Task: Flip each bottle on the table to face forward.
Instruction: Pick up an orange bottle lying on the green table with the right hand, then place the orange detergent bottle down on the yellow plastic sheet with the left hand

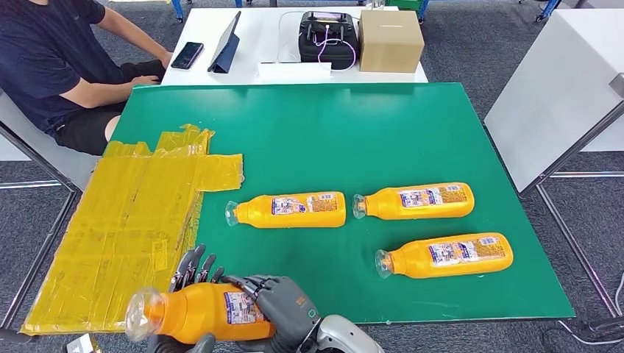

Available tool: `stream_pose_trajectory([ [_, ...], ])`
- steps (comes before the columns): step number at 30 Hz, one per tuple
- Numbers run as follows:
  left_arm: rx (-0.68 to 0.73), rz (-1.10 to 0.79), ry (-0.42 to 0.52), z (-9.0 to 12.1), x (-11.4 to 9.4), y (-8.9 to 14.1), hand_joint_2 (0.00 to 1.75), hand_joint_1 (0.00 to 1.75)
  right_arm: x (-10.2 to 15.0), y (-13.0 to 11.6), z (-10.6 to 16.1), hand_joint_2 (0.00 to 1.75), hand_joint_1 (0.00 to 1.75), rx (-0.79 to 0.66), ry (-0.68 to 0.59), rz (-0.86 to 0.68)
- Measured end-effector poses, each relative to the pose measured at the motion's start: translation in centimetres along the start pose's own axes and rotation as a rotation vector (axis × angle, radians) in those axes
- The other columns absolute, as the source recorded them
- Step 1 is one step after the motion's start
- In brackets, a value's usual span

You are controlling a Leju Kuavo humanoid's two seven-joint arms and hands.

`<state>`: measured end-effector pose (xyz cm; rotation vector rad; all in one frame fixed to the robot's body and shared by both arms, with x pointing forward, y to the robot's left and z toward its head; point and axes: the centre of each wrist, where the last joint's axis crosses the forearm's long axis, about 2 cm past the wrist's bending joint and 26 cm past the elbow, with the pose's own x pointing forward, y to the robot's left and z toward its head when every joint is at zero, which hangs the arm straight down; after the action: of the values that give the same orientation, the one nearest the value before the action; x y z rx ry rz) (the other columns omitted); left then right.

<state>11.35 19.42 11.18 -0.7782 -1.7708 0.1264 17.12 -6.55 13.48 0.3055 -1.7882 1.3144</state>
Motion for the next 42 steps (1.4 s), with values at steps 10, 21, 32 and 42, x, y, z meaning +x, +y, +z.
stream_pose_trajectory([
  [10,0.042,-0.133,0.032,0.5,0.0,0.5,1.75,1.75,-0.2,0.5,-0.1,1.75,1.75,0.041,-0.001,0.028],
  [21,0.051,-0.135,0.01,0.7,0.0,0.6,1.75,1.75,-0.2,1.0,0.1,1.75,1.75,0.027,0.008,0.039],
  [32,0.068,-0.134,-0.015,0.3,0.1,-0.1,1.75,1.75,0.3,0.0,1.6,0.0,0.0,-0.157,0.043,0.066],
  [42,0.189,-0.383,-0.126,-1.1,3.1,0.0,1.75,1.75,2.4,-2.1,5.4,0.0,0.0,-0.447,0.066,0.034],
])
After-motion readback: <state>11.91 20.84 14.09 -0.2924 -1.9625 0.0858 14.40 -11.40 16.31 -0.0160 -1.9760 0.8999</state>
